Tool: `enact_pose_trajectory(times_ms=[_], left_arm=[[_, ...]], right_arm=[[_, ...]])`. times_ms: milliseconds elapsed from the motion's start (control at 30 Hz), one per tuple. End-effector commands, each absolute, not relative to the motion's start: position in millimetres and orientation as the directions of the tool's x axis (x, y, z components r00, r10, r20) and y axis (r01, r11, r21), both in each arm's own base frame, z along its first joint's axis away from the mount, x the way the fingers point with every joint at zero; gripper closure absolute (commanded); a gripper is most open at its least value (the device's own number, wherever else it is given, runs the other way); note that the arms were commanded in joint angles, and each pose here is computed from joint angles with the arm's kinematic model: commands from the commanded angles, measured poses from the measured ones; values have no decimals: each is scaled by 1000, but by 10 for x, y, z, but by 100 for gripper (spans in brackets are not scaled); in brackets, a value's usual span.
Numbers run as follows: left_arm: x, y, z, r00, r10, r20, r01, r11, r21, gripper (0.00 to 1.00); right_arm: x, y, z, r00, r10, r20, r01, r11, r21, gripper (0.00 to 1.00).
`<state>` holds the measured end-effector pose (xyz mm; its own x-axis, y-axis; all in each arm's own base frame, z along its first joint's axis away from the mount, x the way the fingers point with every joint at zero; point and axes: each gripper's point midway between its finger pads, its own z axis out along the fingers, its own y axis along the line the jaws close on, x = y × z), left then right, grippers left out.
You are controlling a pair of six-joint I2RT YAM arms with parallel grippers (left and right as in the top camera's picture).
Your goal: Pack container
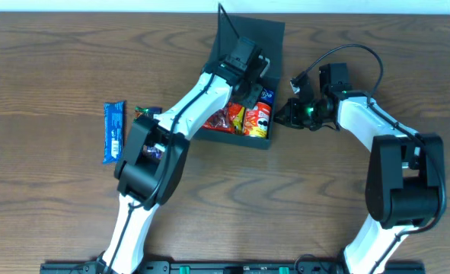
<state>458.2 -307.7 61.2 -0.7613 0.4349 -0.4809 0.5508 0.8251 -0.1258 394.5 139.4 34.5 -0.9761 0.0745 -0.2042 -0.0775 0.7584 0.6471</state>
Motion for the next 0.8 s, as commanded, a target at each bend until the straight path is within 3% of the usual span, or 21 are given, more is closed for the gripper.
enact_pose_trajectory(times_ms=[0,767], left_arm=[[4788,-3060,1240,-677,420,-605,559,828,-50,94],[4625,-3069,208,-774,469,-427,559,822,-111,94]], right_arm=[[3905,1479,333,-981,66,-183,-76,738,670,99],[3876,1476,324,-983,63,-172,-70,740,670,99]])
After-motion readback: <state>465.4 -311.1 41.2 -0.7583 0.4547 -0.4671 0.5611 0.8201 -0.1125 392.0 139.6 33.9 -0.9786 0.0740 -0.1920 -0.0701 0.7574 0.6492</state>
